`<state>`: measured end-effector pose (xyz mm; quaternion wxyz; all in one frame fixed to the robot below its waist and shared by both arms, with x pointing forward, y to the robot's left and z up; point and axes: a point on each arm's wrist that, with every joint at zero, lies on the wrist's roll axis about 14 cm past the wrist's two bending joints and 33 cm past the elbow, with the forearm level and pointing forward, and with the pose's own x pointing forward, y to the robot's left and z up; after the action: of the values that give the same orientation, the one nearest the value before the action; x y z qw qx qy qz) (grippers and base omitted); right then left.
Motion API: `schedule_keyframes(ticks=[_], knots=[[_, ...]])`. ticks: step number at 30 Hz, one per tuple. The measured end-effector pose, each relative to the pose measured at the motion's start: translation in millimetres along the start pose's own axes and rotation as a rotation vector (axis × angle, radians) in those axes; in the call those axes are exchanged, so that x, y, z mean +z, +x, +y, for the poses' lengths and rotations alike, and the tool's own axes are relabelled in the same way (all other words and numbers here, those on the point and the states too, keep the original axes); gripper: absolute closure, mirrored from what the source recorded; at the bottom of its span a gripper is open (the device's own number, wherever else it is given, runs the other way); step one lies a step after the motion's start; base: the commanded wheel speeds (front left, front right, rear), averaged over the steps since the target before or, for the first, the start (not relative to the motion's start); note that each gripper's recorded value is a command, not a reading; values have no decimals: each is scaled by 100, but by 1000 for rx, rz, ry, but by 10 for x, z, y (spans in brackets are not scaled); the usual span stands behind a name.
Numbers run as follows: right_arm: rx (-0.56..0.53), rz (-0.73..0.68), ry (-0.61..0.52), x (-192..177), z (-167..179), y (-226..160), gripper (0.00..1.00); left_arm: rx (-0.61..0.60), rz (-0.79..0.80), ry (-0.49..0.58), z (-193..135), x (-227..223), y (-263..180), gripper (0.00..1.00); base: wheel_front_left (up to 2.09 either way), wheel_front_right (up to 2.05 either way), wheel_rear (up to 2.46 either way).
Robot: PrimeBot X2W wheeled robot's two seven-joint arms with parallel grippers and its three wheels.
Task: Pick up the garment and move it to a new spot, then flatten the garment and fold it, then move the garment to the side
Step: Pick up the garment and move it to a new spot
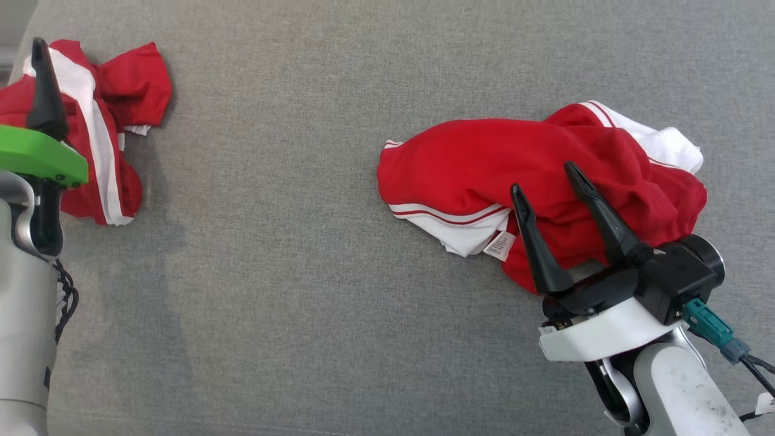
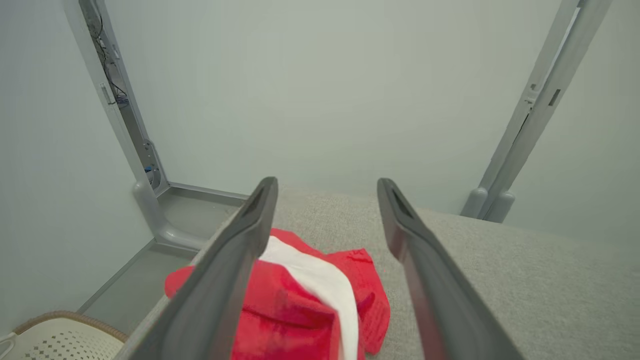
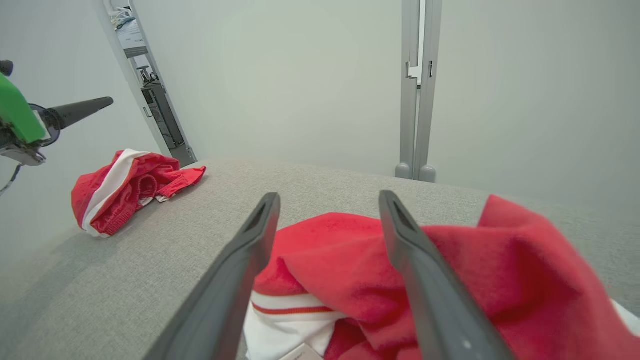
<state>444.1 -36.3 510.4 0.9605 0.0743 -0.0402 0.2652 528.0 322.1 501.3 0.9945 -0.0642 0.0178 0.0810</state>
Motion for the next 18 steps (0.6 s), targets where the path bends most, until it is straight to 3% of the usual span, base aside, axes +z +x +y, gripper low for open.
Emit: schedule_keyframes(ticks=[8, 18], knots=[[-66, -71, -20, 238, -121, -129, 0, -146, -220, 67, -485, 797, 5, 0, 0, 0, 0], [-226, -101, -58, 411, -469, -559, 0, -342, -263, 40, -1313, 797, -139, 0, 0, 0, 0]])
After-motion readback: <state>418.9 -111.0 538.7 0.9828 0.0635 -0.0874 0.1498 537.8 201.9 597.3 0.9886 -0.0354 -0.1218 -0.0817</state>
